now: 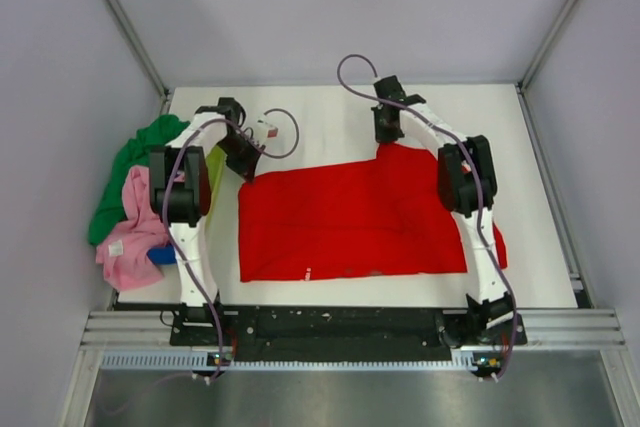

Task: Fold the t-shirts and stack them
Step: Grap the side of the flattened tshirt furthest away from the robot with both arms, then fold the other side of the tshirt into a rectangle

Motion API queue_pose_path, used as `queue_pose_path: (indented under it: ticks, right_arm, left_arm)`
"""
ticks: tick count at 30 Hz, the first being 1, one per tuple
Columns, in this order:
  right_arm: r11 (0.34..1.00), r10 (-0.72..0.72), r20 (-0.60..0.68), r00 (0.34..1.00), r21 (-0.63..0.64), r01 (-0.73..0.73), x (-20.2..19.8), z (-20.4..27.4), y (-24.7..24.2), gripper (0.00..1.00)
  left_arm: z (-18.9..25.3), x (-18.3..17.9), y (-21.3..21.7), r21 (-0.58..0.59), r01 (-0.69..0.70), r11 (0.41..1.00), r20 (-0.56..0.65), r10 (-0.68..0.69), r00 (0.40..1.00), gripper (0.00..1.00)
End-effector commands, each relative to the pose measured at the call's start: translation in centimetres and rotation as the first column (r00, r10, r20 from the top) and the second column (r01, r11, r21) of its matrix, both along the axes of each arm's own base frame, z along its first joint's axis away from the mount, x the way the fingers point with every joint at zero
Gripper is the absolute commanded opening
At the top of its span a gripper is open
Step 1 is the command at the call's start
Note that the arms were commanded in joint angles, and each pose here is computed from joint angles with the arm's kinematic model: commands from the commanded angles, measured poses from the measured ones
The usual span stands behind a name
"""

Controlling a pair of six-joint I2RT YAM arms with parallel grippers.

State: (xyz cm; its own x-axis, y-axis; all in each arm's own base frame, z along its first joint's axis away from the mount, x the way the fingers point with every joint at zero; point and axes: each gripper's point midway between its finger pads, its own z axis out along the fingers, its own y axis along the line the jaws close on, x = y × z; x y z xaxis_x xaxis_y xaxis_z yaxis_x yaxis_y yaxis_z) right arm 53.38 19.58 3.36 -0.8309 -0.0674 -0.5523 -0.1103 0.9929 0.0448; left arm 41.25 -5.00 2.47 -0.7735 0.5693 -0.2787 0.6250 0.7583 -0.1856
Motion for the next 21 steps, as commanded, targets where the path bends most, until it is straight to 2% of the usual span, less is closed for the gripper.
queue_pose_path:
  ticks: [1,4,9,13,18,19,21]
  right_arm:
    - [0.998,-0.06,0.076,0.995,0.022,0.059,-2.1,6.9,-1.0,0.0]
    - [0.994,-0.098,0.082,0.992,0.061,0.093,-5.3,9.4,-1.9,0.0]
    - [0.976,-0.155,0.064,0.986,0.162,0.143,-11.6,10.1,-3.2,0.0]
    - [0.947,-0.228,-0.008,0.974,0.232,0.224,-17.5,7.3,-4.3,0.0]
    - [0.871,-0.306,-0.161,0.938,0.35,0.344,-24.4,2.6,-3.9,0.0]
    - [0.862,-0.319,-0.186,0.929,0.351,0.366,-25.6,1.9,-3.9,0.03]
    - [0.847,-0.356,-0.221,0.908,0.336,0.413,-27.8,1.0,-4.7,0.14]
  left_arm:
    - [4.8,-0.8,-2.2,-0.126,0.063,0.99,0.132,-0.046,0.99,0.0]
    - [6.9,-1.9,-2.6,-0.148,0.1,0.984,0.196,-0.069,0.978,0.0]
    - [7.4,-6.0,-2.2,-0.124,0.154,0.98,0.177,-0.131,0.976,0.0]
    - [5.1,-10.4,-1.5,-0.109,0.198,0.974,0.101,-0.187,0.977,0.0]
    - [3.2,-13.1,-1.5,-0.117,0.237,0.964,0.028,-0.235,0.972,0.0]
    - [3.1,-13.2,-1.4,-0.114,0.232,0.966,0.023,-0.231,0.973,0.0]
    - [2.9,-12.8,-1.3,-0.107,0.227,0.968,0.027,-0.226,0.974,0.0]
